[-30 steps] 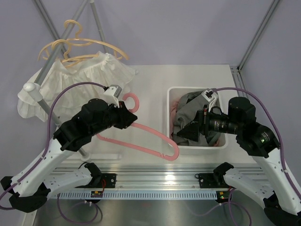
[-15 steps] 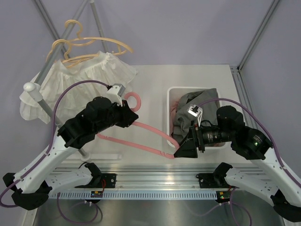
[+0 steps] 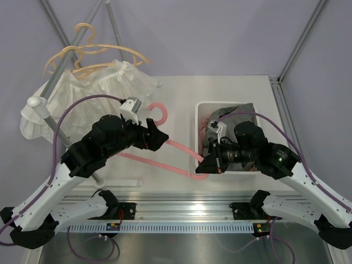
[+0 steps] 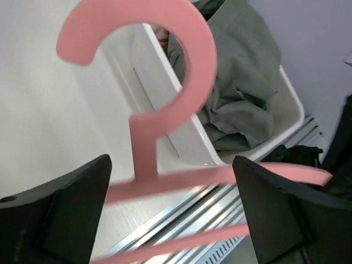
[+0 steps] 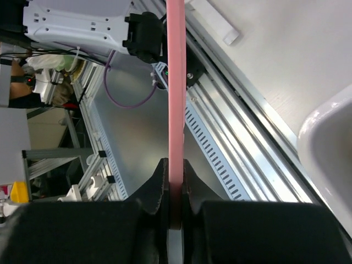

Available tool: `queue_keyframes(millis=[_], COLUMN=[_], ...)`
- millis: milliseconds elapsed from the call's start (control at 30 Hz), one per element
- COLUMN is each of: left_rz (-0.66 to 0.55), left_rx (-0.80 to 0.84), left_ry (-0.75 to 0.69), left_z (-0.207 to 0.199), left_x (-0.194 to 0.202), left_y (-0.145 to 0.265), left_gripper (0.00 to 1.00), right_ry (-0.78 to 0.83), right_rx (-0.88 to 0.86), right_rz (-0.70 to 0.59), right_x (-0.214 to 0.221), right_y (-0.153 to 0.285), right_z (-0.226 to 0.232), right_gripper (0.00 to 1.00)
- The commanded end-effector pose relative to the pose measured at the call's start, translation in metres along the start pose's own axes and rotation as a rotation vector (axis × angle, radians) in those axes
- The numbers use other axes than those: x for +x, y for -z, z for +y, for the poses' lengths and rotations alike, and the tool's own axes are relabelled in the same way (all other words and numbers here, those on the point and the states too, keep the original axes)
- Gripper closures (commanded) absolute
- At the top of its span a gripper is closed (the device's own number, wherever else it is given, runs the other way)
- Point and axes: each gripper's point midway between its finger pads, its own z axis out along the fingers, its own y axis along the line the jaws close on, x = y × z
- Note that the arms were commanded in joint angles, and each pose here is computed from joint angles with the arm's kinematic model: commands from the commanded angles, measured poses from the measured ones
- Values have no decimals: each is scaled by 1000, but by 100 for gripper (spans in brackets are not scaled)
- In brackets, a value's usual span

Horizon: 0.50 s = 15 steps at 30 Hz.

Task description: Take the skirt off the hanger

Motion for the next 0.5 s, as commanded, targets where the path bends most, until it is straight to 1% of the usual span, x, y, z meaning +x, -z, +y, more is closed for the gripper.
queue_keyframes(millis=[0,33,100,133,200,267,300,333,367,433,467], left_rz=[-181,-229,-298,-346,-398,-438,-439,-441,-446,-415,-405], left_rx=[189,221,280,308,339,360,357,359,357,326,318], left_ry=[-3,-2,-10,-13,-19,-27,-33,-36,-37,-25,-17], left_z=[-36,-39,-48,-51,-55,-56,-54,-53,-51,-42,-39], left_x=[-39,-45,-57,-62,-70,-73,-71,-69,-67,-55,-50], left_y=[37,54,73,90,106,123,125,127,130,123,121], left_gripper=[1,1,1,1,1,1,1,1,1,1,1], right_ry=[98,99,124,124,157,189,211,224,270,309,354], right_rx=[37,67,91,127,155,229,243,291,302,351,352], right_rz=[-135,-142,-164,-176,-215,-247,-278,-300,-335,-365,-396], right_x=[-33,-34,-41,-44,-54,-62,-71,-77,-87,-99,-109], right_y=[12,15,22,26,35,45,53,60,70,79,88], right_z=[10,6,9,4,7,0,6,1,8,7,16], right_gripper=[100,100,100,100,100,100,100,100,100,100,100])
